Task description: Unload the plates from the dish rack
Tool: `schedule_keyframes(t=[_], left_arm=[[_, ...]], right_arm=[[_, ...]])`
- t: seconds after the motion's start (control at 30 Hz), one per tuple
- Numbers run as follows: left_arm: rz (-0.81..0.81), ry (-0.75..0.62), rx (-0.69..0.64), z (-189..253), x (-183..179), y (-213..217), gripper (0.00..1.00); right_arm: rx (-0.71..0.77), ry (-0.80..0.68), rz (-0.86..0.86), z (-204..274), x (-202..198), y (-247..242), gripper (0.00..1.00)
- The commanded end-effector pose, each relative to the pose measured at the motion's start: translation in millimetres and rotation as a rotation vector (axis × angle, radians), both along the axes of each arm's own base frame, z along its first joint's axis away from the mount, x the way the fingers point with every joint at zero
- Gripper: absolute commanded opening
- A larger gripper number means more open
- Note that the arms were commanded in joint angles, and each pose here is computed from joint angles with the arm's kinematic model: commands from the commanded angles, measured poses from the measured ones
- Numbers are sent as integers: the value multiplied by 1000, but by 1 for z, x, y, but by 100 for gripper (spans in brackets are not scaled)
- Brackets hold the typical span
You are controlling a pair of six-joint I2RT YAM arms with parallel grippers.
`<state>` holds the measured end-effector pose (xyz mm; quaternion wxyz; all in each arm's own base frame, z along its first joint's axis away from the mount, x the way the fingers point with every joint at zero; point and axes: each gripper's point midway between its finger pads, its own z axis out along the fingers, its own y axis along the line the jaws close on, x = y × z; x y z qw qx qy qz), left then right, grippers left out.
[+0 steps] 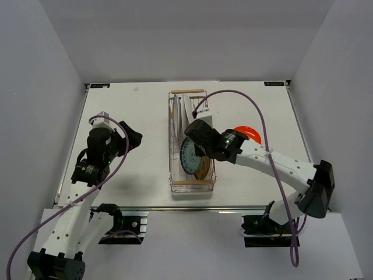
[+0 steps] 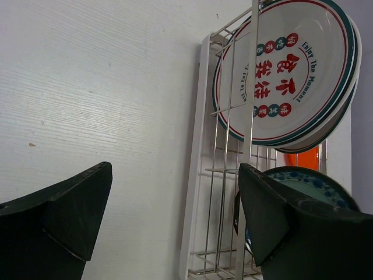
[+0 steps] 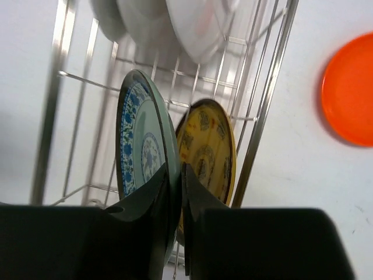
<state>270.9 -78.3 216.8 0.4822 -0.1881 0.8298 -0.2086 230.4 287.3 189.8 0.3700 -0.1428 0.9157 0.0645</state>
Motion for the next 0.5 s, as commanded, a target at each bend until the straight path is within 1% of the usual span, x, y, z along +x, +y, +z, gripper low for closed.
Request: schedule_keyframes(t=[0.0, 0.23, 0.33, 0.37, 0.43, 0.47], left_arm=[[10, 4, 0, 0, 1, 1, 98], [14, 12, 6, 1, 1, 2, 98], [20, 10, 11, 5, -1, 3, 98], [22, -2, 9, 9, -2, 4, 98], [25, -12, 10, 10, -2, 5, 98], [25, -12, 11, 10, -2, 5, 98]], right_arm=[[198, -154, 33, 75, 10, 15, 0], [263, -288, 2, 124, 23, -10, 0], [243, -362, -82, 137, 38, -39, 0], [226, -402, -174, 142, 54, -61, 0], [222, -429, -215, 144, 61, -79, 0], [233, -453, -279, 150, 74, -99, 0]])
